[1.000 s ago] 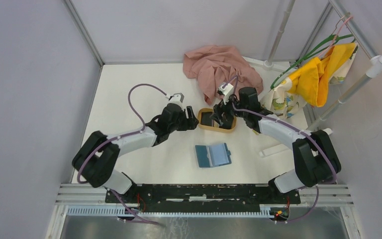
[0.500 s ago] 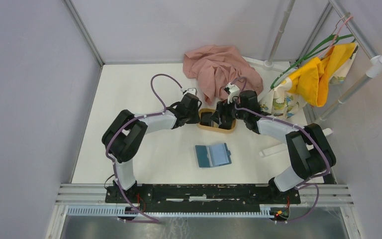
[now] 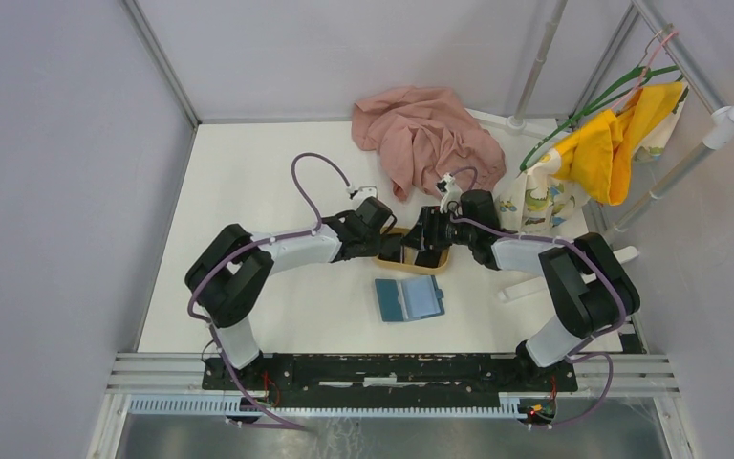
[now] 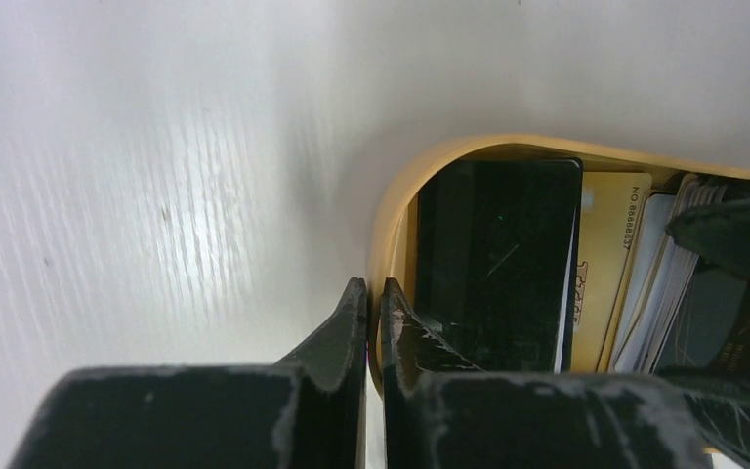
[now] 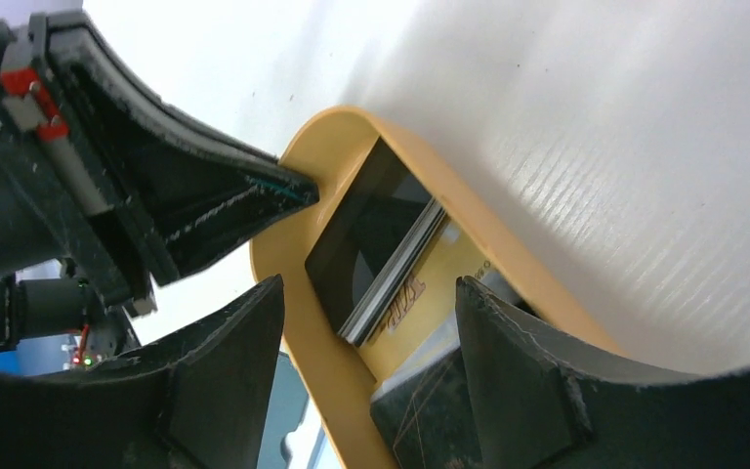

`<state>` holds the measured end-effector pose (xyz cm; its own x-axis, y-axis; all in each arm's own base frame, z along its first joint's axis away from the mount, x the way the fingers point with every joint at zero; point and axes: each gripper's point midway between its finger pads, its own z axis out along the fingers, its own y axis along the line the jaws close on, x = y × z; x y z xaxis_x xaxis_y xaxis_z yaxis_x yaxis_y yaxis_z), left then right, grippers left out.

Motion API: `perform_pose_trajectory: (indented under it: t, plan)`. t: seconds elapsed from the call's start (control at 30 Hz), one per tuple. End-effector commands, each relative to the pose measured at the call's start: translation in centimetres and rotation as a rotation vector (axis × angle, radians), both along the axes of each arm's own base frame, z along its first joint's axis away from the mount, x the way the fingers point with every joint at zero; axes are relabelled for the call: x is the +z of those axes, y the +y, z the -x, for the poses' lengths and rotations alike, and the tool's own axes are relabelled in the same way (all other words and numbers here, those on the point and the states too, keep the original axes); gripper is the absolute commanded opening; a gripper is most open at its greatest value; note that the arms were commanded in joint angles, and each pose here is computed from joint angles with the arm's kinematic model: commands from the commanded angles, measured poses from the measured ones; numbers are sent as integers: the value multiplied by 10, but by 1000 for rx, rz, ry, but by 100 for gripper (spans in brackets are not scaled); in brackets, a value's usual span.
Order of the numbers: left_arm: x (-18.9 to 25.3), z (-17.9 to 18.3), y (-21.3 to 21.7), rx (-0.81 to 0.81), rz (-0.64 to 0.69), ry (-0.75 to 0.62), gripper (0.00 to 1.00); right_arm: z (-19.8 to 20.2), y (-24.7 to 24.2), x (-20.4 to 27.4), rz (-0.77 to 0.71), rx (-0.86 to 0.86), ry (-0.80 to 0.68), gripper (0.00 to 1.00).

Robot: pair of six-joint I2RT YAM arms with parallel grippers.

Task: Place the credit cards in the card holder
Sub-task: Pick up the credit card from the storage box.

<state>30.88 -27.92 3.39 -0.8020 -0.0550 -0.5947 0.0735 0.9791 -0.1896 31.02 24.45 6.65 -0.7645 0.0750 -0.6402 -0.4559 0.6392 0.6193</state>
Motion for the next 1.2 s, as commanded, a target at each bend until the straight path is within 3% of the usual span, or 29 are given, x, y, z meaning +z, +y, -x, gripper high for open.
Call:
perform_pose_trajectory:
  t: [0.0,0.3,0.57,0.73,1.17]
  plan:
    - [21,14,-9,92,76,-3,3,-2,8,4,-79,-13,30,70]
    - [23,20,-15,183,120,6,6,0,3,-10,-54,-64,107,69]
    - [27,16,-35,164,197,15,8,5,9,-15,-68,-75,173,67]
    - [29,17,-42,164,217,15,8,-1,2,-22,18,-134,161,67]
    - [43,21,-57,142,252,-1,26,-3,6,-24,77,-140,146,69]
